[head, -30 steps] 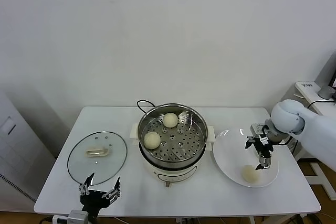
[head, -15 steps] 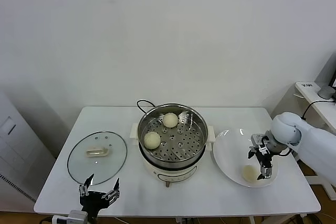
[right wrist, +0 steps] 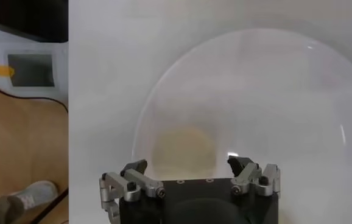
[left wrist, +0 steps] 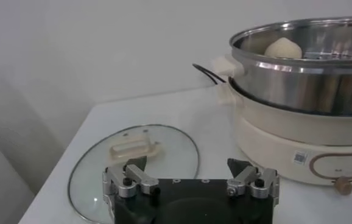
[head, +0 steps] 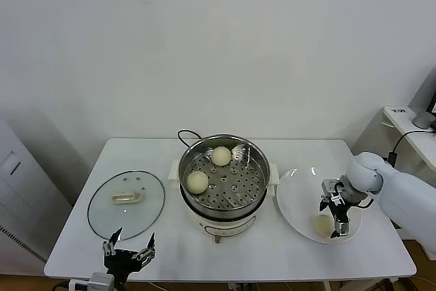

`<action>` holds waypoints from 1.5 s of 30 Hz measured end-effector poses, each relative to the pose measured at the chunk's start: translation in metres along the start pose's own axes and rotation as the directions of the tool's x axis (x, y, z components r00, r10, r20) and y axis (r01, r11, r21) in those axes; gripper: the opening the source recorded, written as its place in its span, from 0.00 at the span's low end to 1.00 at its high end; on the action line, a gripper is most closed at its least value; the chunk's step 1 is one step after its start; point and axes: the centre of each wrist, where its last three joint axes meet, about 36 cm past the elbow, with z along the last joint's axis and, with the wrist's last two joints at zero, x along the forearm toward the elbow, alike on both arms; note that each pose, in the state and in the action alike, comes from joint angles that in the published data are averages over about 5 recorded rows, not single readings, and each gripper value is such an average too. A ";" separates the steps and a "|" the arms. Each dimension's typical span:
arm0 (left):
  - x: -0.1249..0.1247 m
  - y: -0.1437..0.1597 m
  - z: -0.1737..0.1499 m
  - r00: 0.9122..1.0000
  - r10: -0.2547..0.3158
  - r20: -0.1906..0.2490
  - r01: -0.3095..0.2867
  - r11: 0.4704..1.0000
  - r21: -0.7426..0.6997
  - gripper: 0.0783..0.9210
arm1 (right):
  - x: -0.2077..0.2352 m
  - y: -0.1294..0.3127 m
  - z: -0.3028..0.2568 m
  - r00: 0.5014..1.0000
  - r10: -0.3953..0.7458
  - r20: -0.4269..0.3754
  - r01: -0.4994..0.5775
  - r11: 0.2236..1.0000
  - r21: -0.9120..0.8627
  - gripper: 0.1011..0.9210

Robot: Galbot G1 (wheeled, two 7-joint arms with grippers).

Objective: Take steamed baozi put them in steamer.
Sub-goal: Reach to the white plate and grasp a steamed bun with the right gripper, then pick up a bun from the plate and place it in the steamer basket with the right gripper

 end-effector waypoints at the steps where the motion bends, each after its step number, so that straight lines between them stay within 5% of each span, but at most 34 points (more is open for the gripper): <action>1: 0.000 0.000 0.000 1.000 0.000 -0.001 0.000 1.000 0.000 0.88 | -0.001 0.000 0.000 1.000 -0.001 -0.001 0.001 1.000 -0.001 0.88; 16: -0.003 0.000 0.000 1.000 0.004 -0.005 -0.004 1.000 0.002 0.88 | -0.007 -0.005 -0.001 1.000 -0.002 0.000 0.002 1.000 -0.016 0.85; 30: -0.006 0.000 0.000 1.000 0.003 -0.003 -0.003 1.000 0.003 0.88 | 0.005 -0.008 0.005 1.000 -0.003 0.006 0.004 0.999 -0.041 0.50; 45: -0.017 -0.001 -0.005 1.000 -0.022 0.017 0.022 1.000 -0.008 0.88 | 0.136 -0.073 -0.036 0.994 0.101 0.036 -0.101 0.995 -0.002 0.48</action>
